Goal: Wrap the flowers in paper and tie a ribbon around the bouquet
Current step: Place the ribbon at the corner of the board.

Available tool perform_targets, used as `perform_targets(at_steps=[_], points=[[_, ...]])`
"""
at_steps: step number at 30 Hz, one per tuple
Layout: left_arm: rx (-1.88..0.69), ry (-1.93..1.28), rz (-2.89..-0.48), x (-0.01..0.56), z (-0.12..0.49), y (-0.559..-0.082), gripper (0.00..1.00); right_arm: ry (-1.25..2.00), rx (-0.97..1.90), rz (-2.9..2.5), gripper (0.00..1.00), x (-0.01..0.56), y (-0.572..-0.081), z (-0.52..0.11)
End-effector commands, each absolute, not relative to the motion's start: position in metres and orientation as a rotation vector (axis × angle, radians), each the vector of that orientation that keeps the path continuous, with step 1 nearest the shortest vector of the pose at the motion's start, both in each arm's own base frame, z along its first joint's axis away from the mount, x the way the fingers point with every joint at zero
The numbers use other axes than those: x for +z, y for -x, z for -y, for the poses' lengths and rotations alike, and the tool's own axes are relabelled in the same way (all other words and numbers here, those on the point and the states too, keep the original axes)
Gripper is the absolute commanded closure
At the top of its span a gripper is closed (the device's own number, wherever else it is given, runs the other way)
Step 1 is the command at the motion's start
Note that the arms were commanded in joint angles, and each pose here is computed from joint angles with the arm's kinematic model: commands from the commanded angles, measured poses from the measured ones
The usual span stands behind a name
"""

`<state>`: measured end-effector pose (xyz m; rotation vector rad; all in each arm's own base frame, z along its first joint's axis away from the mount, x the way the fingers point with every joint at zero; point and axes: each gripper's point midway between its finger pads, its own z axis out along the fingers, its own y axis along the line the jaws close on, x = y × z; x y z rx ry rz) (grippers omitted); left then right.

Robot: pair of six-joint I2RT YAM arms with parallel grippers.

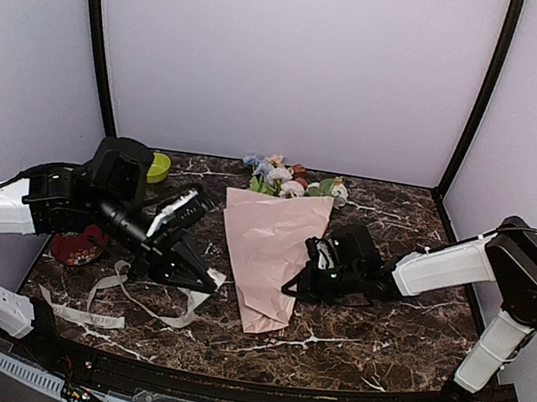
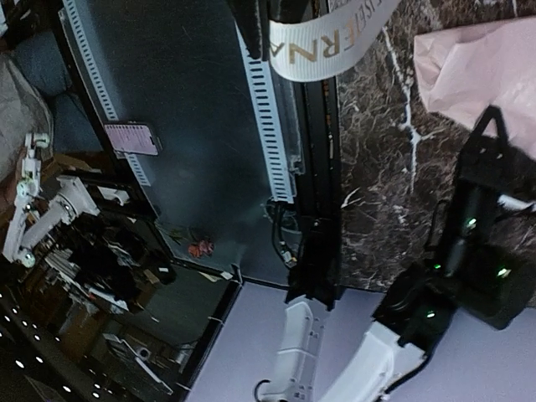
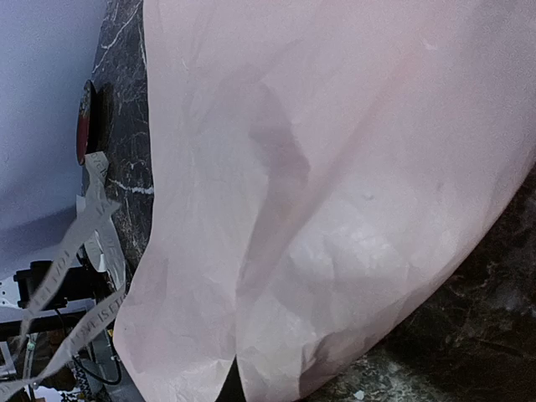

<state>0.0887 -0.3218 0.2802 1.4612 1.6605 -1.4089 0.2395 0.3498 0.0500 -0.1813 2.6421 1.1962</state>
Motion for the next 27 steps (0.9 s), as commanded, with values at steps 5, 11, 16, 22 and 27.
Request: perform_targets(at_steps=[5,11,16,22,27], points=[[-1.290,-1.959,-1.429,0.245,0.417,-0.045,1.00,0.266,1.205,-2.588,1.00,0.078,-0.245,-0.362],[-0.954,-2.005,-1.450,0.209,0.460,-0.088,1.00,0.299,1.159,-2.579,1.00,0.087,-0.245,-0.357],[-0.894,-2.090,-1.444,0.180,0.472,-0.095,0.99,0.307,1.168,-2.573,1.00,0.090,-0.244,-0.357],[-0.689,-2.079,-1.621,0.139,0.466,-0.119,0.44,0.319,1.174,-2.570,1.00,0.092,-0.243,-0.358],[-0.717,-1.974,-1.553,0.166,0.463,-0.119,0.28,0.314,1.180,-2.579,1.00,0.088,-0.242,-0.359]])
